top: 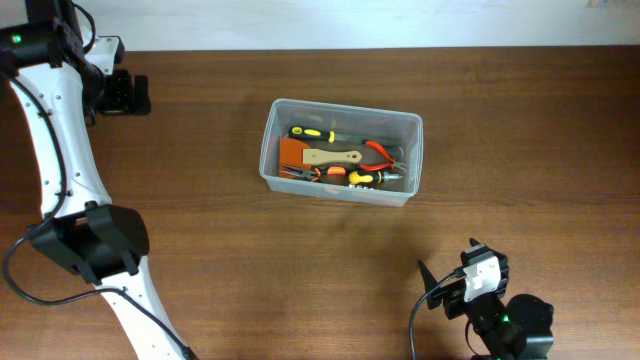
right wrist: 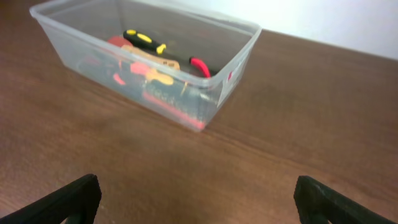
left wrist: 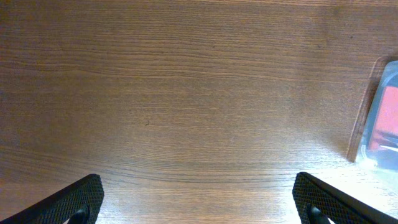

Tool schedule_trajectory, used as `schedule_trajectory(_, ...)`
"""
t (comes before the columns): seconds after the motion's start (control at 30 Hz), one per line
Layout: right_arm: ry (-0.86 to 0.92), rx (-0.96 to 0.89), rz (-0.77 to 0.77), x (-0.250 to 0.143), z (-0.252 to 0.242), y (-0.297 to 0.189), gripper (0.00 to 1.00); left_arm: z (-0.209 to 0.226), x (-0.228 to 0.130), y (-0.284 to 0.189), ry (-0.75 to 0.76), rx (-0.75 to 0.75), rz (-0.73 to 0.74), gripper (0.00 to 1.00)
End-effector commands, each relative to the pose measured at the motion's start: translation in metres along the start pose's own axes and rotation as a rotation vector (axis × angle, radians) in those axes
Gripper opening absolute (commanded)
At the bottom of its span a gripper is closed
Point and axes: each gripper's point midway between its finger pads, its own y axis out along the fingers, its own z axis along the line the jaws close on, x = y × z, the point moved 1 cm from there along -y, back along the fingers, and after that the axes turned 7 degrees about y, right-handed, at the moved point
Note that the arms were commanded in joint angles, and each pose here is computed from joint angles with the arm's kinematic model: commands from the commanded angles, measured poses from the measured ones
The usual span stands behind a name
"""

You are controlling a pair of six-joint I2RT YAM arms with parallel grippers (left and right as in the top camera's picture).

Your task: Pack container

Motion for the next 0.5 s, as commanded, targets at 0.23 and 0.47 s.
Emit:
schedule_trajectory(0.23,0.015,-0.043,-0.012,0.0005,-0.0075,0.0001,0.99,0.0024,-0.0015,0.0007,-0.012,0.006,0.005,0.99)
schedule_trajectory(0.47,0.015,-0.043,-0.011,0.0004,-0.0074,0.0001,0.99,0.0025,-0.0014,0.0007,-0.012,0.007,0.005,0.99)
